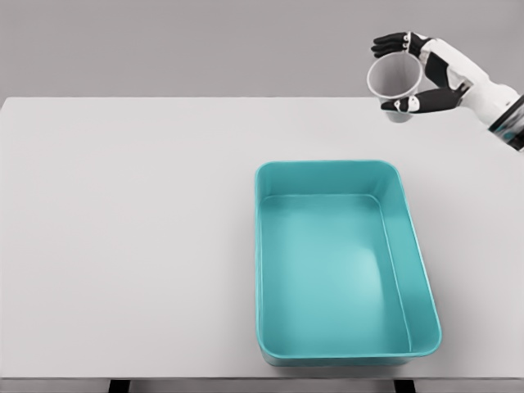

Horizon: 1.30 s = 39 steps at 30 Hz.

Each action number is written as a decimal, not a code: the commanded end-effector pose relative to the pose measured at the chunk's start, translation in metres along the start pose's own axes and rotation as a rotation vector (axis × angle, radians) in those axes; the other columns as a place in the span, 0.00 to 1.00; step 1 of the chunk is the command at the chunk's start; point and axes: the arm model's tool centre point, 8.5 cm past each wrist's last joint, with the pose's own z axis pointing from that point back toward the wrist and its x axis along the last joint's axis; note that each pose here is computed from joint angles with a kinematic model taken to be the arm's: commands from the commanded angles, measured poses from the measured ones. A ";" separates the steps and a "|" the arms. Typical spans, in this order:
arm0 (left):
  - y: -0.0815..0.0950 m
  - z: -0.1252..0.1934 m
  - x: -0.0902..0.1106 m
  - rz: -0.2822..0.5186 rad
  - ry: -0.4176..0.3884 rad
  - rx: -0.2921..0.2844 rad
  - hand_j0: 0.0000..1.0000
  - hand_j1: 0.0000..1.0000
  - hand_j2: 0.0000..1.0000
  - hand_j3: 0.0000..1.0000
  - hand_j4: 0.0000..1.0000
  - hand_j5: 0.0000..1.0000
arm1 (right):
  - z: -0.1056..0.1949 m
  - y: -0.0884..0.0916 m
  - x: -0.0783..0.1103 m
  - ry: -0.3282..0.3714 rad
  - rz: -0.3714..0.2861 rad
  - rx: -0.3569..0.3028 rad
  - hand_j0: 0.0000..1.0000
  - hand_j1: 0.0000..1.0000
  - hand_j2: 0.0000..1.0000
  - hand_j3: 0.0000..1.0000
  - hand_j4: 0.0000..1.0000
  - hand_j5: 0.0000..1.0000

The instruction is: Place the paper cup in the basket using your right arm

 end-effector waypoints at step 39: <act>0.000 0.000 0.000 0.001 0.001 0.000 1.00 1.00 1.00 1.00 1.00 1.00 | 0.024 0.089 0.114 -0.291 0.450 0.343 0.74 0.74 0.74 0.74 0.74 0.74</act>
